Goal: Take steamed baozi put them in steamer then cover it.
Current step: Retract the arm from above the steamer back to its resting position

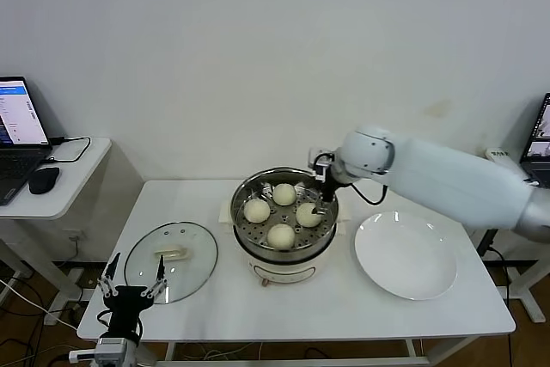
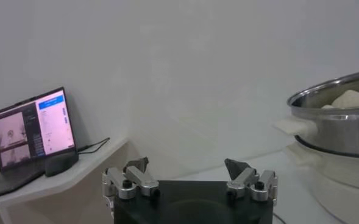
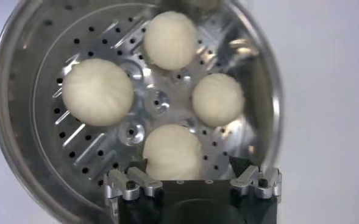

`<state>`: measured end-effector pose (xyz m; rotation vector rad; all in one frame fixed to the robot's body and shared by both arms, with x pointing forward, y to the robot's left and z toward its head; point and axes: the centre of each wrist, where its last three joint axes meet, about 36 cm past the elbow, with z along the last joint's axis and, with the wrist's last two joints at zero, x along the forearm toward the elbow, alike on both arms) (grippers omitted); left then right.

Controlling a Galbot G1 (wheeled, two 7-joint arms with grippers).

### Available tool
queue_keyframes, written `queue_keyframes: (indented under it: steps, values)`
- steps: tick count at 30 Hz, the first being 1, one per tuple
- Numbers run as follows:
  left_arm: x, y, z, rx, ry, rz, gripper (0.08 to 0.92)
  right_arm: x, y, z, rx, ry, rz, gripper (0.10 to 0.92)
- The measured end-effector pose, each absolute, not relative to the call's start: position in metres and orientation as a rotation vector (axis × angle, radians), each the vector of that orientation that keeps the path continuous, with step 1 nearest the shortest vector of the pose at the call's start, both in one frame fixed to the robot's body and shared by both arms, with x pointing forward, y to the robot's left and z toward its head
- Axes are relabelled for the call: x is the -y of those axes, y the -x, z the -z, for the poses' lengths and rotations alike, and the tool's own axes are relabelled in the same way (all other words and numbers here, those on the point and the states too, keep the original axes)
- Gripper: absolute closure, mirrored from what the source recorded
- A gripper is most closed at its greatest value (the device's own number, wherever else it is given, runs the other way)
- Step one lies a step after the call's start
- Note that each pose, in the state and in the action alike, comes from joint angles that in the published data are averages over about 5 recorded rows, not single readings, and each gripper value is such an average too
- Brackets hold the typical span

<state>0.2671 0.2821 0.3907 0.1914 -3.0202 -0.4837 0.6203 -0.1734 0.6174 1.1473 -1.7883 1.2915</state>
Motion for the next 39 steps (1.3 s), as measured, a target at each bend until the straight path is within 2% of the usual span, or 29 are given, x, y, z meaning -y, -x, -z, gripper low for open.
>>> queue_keyframes:
  steps: [6, 12, 26, 33, 39]
  values:
    - [-0.283, -0.268, -0.388, 3.015, -0.189, 0.488, 0.177, 0.219, -0.585, -0.610, 2.022, -1.126, -1.200, 0.200]
    - [-0.280, -0.268, -0.384, 3.010, -0.190, 0.486, 0.177, 0.258, -0.541, -0.579, 2.330, -1.102, -1.065, 0.199]
    - [-0.272, -0.268, -0.366, 3.016, -0.206, 0.569, 0.177, 0.290, -0.455, -0.488, 3.043, -0.929, -0.615, 0.199]
    - [-0.278, -0.270, -0.349, 2.959, -0.214, 0.891, 0.177, 0.308, -0.397, -0.439, 3.176, -0.623, -0.391, 0.200]
    - [-0.296, -0.274, -0.331, 2.767, -0.133, 1.395, 0.177, 0.326, -0.343, -0.403, 3.153, -0.340, -0.284, 0.199]
